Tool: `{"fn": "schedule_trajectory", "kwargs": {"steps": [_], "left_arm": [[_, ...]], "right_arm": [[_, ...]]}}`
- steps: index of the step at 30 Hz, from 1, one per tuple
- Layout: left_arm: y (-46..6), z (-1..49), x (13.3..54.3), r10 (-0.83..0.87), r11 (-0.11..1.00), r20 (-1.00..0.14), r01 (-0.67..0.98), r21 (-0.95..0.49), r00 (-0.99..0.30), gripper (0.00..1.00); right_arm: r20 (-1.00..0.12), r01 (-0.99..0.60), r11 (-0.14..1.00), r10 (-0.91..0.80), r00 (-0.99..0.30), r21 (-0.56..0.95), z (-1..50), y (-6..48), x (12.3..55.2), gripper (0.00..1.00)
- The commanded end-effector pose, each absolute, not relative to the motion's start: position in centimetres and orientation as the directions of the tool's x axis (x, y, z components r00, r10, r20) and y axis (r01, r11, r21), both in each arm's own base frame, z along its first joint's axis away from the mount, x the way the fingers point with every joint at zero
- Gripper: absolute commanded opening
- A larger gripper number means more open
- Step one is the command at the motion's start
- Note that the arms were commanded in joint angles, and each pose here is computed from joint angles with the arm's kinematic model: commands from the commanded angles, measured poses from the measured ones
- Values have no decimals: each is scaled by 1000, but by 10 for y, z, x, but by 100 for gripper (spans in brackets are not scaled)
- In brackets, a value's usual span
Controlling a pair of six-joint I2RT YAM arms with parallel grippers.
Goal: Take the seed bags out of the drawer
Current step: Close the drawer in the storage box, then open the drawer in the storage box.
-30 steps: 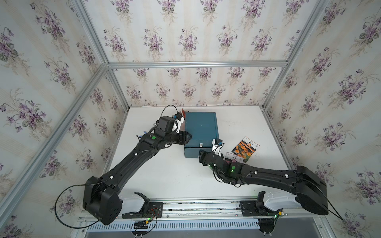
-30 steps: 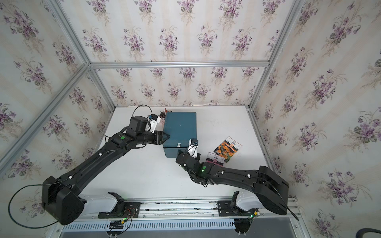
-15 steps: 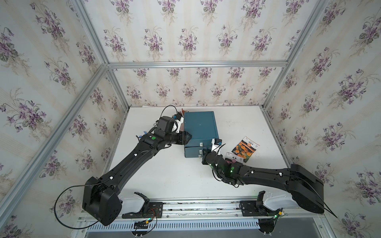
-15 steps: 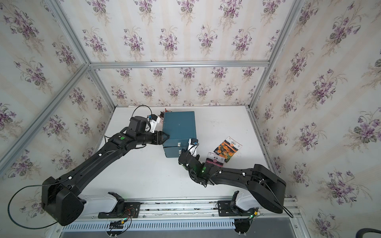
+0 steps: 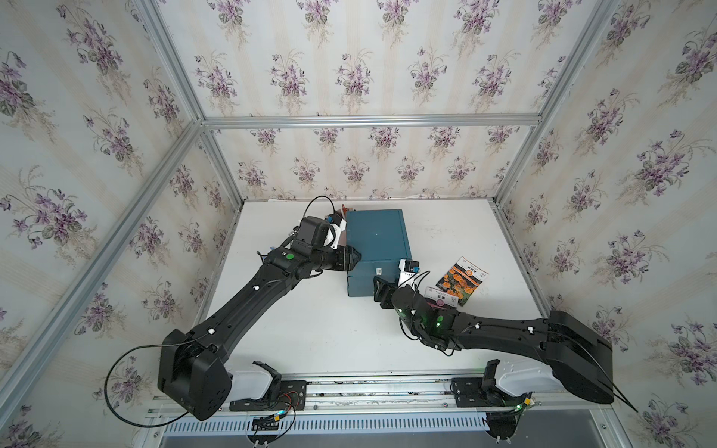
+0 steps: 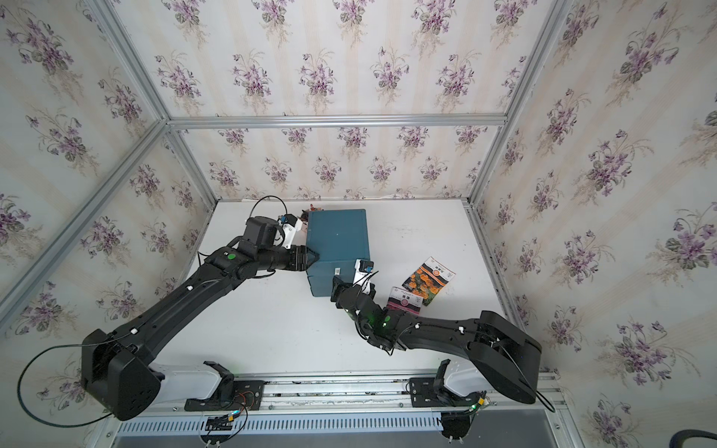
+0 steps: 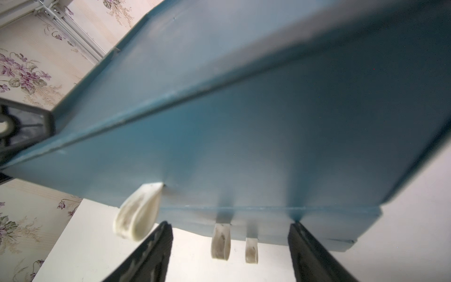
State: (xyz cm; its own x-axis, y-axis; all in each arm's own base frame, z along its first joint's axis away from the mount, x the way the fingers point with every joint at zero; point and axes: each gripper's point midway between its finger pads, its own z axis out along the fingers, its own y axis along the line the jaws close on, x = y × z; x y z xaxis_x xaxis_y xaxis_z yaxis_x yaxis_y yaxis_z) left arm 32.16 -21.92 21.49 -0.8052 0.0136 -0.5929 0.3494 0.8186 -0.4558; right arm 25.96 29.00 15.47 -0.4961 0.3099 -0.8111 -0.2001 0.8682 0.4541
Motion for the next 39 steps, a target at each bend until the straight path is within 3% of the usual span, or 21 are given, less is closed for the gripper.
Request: {"fn": "schedule_trajectory", "kwargs": {"steps": [1,9,18,21,27,30,39], "left_arm": [[-195,173,289,85,879,-418,266,-397,-905,67],[-205,197,309,24,852,-458,258,-456,-889,71],[-195,202,317,0,866,-474,237,-440,-881,72],[-191,193,313,1,871,-464,229,-435,-886,73],[-190,176,308,10,869,-441,226,-441,-897,72],[-191,171,308,24,869,-430,231,-437,-903,71],[-185,170,313,17,877,-427,219,-428,-904,71]], "right_arm": [[-821,-217,879,273,-501,425,156,290,243,77],[-800,-215,897,209,-563,386,153,274,165,78],[-651,-224,757,325,-686,614,151,271,136,86],[-566,-167,679,422,-708,715,130,264,137,83],[-439,-115,543,517,-735,832,114,269,156,68],[-430,-126,510,538,-726,851,114,276,169,60],[-369,-127,406,602,-708,905,99,302,219,55]]}}
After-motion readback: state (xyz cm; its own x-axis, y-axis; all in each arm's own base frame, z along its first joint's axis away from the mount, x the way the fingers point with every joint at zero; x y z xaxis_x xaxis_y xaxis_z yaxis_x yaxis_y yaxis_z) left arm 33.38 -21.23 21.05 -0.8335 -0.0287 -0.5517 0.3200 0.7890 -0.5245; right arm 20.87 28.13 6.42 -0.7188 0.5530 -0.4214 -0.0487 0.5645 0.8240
